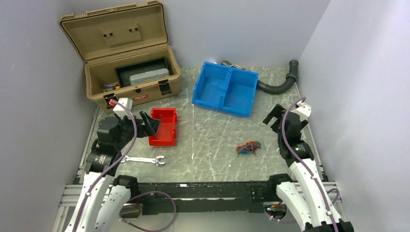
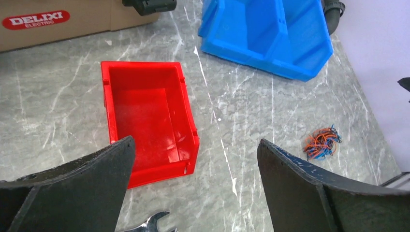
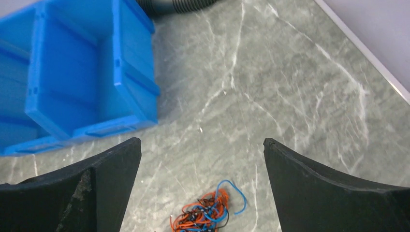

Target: Untangle the cables

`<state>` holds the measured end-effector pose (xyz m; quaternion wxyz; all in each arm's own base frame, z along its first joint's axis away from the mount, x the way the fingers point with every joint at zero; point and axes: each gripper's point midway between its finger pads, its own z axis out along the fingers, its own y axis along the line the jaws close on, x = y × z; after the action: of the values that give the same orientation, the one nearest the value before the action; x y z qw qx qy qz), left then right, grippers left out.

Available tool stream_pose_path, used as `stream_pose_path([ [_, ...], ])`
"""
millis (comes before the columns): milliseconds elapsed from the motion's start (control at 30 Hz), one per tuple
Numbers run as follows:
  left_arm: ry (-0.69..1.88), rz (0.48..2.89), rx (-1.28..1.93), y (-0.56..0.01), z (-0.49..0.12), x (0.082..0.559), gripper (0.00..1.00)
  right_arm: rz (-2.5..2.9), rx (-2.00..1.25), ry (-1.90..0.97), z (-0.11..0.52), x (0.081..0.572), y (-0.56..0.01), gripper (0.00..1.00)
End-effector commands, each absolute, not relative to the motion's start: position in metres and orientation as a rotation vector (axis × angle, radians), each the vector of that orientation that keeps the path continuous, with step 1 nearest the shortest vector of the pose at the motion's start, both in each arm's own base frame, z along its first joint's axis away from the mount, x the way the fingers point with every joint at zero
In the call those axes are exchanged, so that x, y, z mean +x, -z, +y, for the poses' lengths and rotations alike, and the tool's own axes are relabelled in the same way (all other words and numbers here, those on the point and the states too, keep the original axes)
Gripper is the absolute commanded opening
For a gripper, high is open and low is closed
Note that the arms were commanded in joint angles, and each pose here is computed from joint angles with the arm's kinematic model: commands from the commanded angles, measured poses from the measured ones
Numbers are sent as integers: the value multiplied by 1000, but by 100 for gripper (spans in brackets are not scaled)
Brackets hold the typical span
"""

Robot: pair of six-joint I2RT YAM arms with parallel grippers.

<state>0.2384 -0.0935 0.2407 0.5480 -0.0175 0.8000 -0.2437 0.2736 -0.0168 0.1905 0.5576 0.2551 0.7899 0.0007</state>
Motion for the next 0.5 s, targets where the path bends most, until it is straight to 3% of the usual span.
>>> stream_pose_path([
  [0,636,1841,1,-250,-102,235,99,1961,704,59,-24,257,-167,100],
  [233,962,1824,-14,-235,-146,230,99,2080,791,46,-17,249,-146,100],
  [467,899,1888,90,-223,-180,229,99,2127,919,-48,-2,247,-108,79],
])
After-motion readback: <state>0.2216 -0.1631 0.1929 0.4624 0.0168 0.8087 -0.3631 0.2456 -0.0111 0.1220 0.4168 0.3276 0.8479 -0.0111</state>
